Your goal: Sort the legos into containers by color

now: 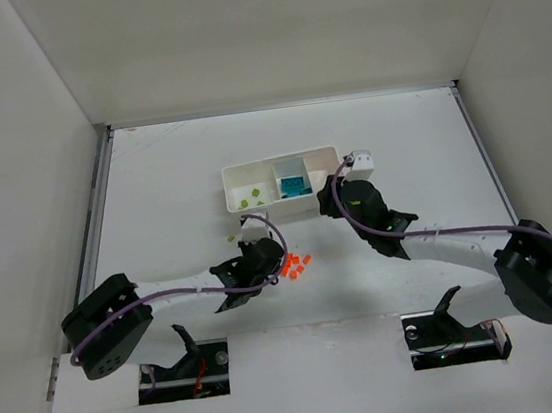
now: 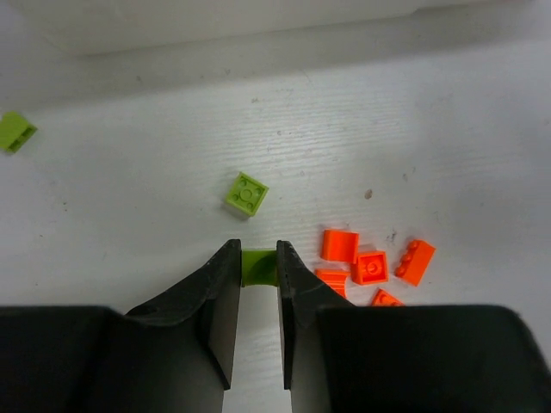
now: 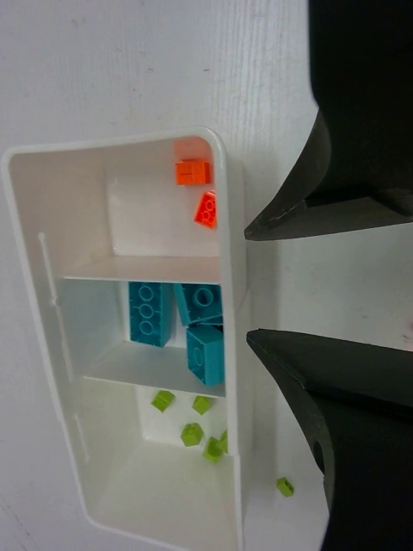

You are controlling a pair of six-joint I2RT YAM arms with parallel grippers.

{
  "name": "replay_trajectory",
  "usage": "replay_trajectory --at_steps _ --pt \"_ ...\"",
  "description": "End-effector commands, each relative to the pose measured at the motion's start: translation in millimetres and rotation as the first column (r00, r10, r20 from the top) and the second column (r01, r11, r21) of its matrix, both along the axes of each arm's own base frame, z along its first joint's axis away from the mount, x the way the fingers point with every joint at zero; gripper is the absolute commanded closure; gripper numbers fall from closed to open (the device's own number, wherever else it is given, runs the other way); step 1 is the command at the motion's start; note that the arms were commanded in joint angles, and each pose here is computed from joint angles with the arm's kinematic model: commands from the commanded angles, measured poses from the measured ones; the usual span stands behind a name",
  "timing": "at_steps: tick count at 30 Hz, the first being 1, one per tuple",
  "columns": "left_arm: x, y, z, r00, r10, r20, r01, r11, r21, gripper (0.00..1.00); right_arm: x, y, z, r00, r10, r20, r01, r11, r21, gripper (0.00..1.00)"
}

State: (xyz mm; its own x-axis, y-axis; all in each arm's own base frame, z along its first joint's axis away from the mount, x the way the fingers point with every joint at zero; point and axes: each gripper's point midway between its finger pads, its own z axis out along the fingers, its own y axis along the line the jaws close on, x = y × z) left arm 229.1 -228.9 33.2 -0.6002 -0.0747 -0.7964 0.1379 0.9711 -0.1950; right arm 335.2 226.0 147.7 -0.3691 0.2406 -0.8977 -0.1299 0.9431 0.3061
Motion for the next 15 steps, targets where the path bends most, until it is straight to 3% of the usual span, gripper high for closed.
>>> replay_trajectory --at_steps 1,7,15 --pt "8 3 31 0.998 0.025 0.050 -0.022 0.998 -0.065 0.88 -15 11 9 1.000 0.013 0.020 -0.014 0.996 0.085 0.50" --pt "36 5 76 0.993 0.061 0.098 -0.043 0.983 -0.178 0.88 -59 34 -28 0.991 0.117 -0.064 -0.114 0.992 0.049 0.66" --pt "87 8 122 0.982 0.120 0.149 -0.075 0.957 -0.279 0.87 -102 44 -64 0.973 0.174 -0.149 -0.173 0.985 0.017 0.63"
